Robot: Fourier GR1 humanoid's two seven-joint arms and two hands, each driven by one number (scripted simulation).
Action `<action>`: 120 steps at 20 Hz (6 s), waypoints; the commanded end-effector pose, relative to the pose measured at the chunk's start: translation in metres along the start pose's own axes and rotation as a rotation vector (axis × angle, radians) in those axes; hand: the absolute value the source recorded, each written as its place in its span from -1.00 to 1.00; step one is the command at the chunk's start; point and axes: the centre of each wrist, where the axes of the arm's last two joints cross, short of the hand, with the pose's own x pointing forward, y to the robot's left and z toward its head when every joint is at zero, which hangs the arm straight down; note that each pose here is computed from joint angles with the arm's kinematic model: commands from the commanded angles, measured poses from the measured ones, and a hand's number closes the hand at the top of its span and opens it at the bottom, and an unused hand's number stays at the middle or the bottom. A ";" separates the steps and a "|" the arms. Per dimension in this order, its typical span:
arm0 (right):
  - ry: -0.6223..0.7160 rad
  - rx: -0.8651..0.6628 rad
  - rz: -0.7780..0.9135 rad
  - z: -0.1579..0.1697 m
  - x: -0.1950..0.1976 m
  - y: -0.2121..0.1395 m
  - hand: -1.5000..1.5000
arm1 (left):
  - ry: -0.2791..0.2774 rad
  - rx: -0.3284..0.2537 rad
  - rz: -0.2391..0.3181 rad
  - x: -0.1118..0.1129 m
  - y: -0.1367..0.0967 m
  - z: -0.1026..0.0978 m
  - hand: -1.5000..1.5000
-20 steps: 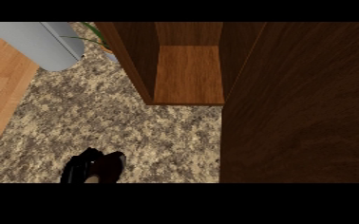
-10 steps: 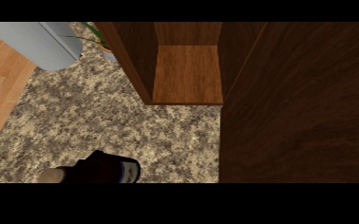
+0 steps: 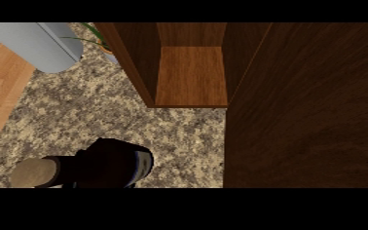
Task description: Pick up the wine, place it into the cabinet and close the cabinet
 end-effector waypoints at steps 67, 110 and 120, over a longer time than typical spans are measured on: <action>-0.009 0.006 -0.021 0.006 -0.027 -0.011 -1.00 | 0.115 0.115 -0.107 -0.105 -0.074 -0.172 1.00; -0.025 -0.001 0.006 0.010 -0.006 -0.015 -1.00 | -0.073 0.190 -0.136 -0.101 -0.058 -0.195 -1.00; 0.007 0.011 0.010 -0.002 -0.005 -0.011 -1.00 | -0.068 0.091 -0.169 -0.081 -0.036 -0.191 -1.00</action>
